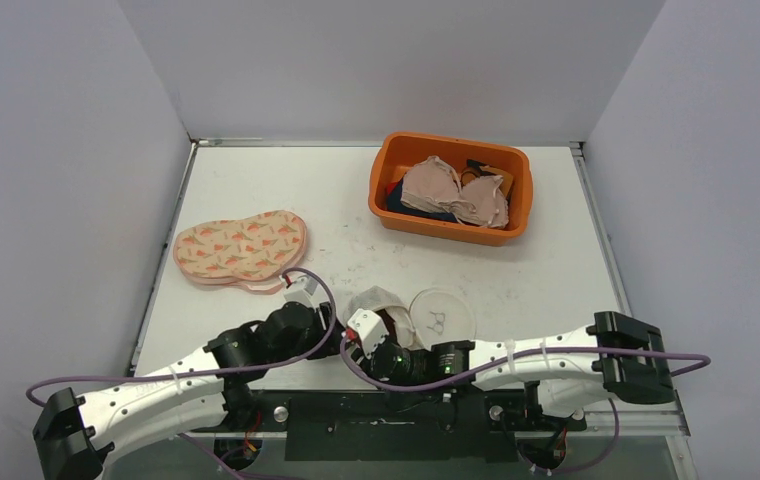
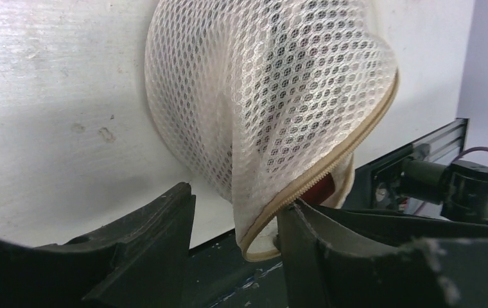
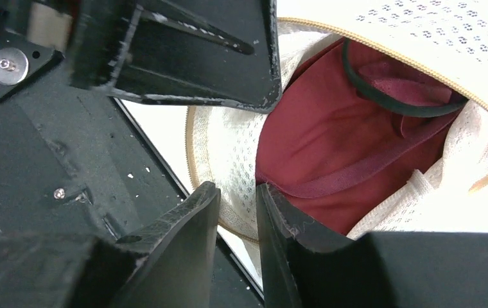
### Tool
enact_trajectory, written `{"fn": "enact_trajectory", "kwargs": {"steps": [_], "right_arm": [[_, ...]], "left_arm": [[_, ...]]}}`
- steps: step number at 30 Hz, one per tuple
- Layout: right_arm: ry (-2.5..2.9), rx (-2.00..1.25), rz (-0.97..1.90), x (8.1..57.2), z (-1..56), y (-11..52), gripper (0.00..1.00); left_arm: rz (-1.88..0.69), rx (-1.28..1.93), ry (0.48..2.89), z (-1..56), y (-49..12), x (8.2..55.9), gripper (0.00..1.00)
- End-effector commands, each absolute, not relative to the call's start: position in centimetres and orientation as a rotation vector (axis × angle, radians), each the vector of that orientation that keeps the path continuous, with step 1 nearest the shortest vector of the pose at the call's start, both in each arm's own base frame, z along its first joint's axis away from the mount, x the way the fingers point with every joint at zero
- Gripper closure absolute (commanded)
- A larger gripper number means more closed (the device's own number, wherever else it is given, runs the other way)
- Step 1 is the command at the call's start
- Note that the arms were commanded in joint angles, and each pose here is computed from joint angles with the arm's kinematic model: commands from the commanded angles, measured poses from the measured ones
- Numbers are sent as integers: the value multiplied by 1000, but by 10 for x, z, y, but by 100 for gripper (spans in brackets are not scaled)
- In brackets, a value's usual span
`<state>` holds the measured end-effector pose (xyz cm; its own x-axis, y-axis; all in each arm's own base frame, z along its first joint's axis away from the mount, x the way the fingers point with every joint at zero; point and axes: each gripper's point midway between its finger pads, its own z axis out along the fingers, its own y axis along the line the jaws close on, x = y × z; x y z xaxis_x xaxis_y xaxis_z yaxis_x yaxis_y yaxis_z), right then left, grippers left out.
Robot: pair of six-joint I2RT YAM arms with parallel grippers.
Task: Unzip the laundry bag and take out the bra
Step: Pick up the bra from the laundry bag.
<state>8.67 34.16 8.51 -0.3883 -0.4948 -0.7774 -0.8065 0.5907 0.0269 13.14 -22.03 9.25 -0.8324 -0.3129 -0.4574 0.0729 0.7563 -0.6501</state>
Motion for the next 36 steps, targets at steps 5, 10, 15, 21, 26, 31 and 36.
{"fn": "enact_trajectory", "kwargs": {"steps": [5,10,15,21,26,31,36], "right_arm": [[1973,-835,548,104,129,340,58],[1979,-708,507,129,143,334,43],[2021,-687,477,147,136,343,37],[2043,-642,472,159,130,354,37],[2048,-621,494,162,129,364,37],[2067,-606,487,163,122,367,33],[2076,-584,468,166,120,363,30]], "left_arm": [[-826,-147,2346,109,-220,144,83],[-808,-131,2338,110,-219,146,100],[-805,-106,2343,109,-221,145,100],[-814,-96,2349,104,-221,142,100],[-823,-103,2342,103,-219,141,100],[-831,-104,2338,103,-220,140,100],[-837,-105,2339,102,-220,140,100]]}}
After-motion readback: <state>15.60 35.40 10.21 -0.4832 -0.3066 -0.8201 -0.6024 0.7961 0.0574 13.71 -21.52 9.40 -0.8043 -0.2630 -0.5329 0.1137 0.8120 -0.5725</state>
